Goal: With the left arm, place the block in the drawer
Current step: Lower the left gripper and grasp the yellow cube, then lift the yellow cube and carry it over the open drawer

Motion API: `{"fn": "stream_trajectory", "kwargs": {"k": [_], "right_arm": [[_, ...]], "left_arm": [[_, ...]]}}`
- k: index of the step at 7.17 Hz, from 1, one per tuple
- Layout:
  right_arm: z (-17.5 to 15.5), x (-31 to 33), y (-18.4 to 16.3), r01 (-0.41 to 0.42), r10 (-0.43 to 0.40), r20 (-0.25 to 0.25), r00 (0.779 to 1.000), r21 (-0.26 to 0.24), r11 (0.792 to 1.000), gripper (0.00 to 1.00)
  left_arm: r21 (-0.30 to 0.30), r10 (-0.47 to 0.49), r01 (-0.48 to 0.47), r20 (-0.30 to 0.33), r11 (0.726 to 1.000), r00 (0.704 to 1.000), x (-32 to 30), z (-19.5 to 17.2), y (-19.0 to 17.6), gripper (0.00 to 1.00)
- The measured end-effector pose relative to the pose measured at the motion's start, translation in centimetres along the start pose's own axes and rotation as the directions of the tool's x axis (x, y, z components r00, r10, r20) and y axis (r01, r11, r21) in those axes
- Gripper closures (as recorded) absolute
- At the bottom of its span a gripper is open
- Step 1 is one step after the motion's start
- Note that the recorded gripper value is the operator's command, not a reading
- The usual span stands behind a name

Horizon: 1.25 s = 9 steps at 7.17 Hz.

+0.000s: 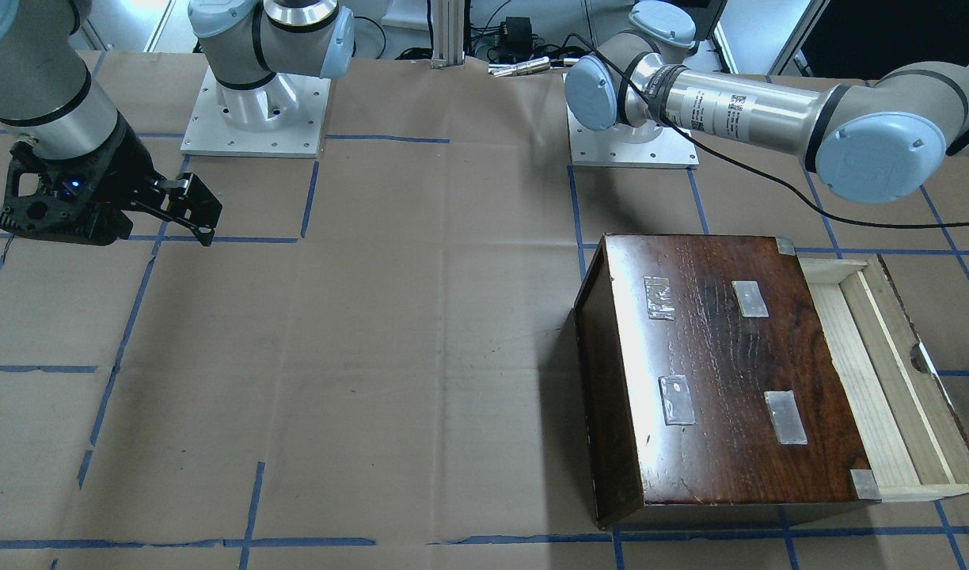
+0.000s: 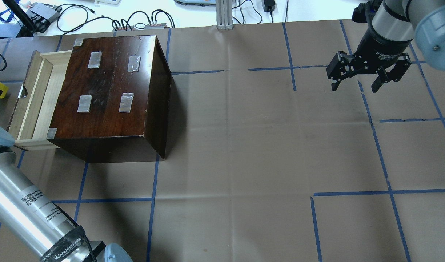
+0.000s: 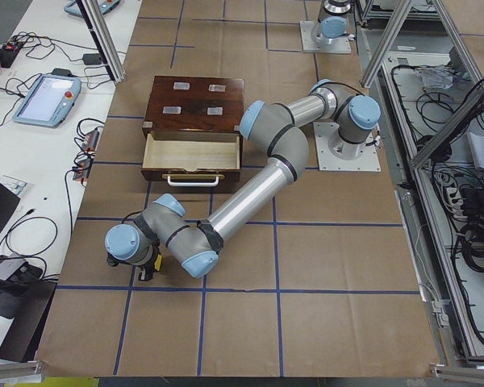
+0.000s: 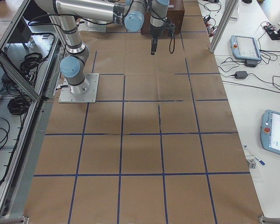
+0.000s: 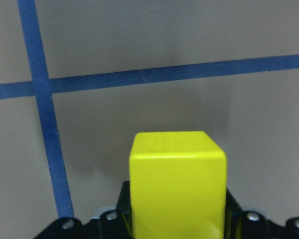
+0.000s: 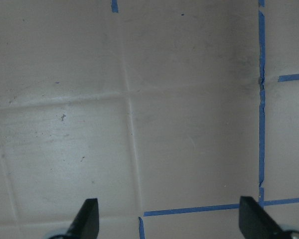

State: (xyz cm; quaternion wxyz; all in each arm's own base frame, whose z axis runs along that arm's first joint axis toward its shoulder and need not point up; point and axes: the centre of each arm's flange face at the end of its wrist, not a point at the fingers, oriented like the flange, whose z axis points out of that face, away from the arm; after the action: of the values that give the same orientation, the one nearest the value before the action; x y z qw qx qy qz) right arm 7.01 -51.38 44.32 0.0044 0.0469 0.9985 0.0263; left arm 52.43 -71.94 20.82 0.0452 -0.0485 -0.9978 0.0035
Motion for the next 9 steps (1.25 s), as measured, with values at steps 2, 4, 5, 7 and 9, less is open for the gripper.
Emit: {"fn": "stream_trajectory", "kwargs": {"k": [2,4,5,7,9], "right_arm": [[0.0,0.0,0.0,0.0,0.0,0.0,1.0,0.0,1.0,0.0],[0.0,0.0,0.0,0.0,0.0,0.0,1.0,0.001,1.0,0.0],[0.0,0.0,0.0,0.0,0.0,0.0,1.0,0.0,1.0,0.0],[0.0,0.0,0.0,0.0,0.0,0.0,1.0,0.0,1.0,0.0],[0.0,0.0,0.0,0.0,0.0,0.0,1.0,0.001,1.0,0.0]], "left_arm": [[0.007,0.001,-0.001,0.011,1.0,1.0,0.9,-3.6,0.5,0.87],[0.004,-0.003,0.003,0.009,1.0,1.0,2.3,-8.7,1.6,0.88],[-0.014,-0.009,0.009,-0.012,1.0,1.0,3.3,-10.6,2.3,0.88],[-0.057,-0.038,0.034,-0.06,0.998,0.997,6.4,-14.8,4.1,0.88],[-0.078,-0.085,0.079,-0.079,0.994,0.993,10.4,-18.9,6.7,0.88]]}}
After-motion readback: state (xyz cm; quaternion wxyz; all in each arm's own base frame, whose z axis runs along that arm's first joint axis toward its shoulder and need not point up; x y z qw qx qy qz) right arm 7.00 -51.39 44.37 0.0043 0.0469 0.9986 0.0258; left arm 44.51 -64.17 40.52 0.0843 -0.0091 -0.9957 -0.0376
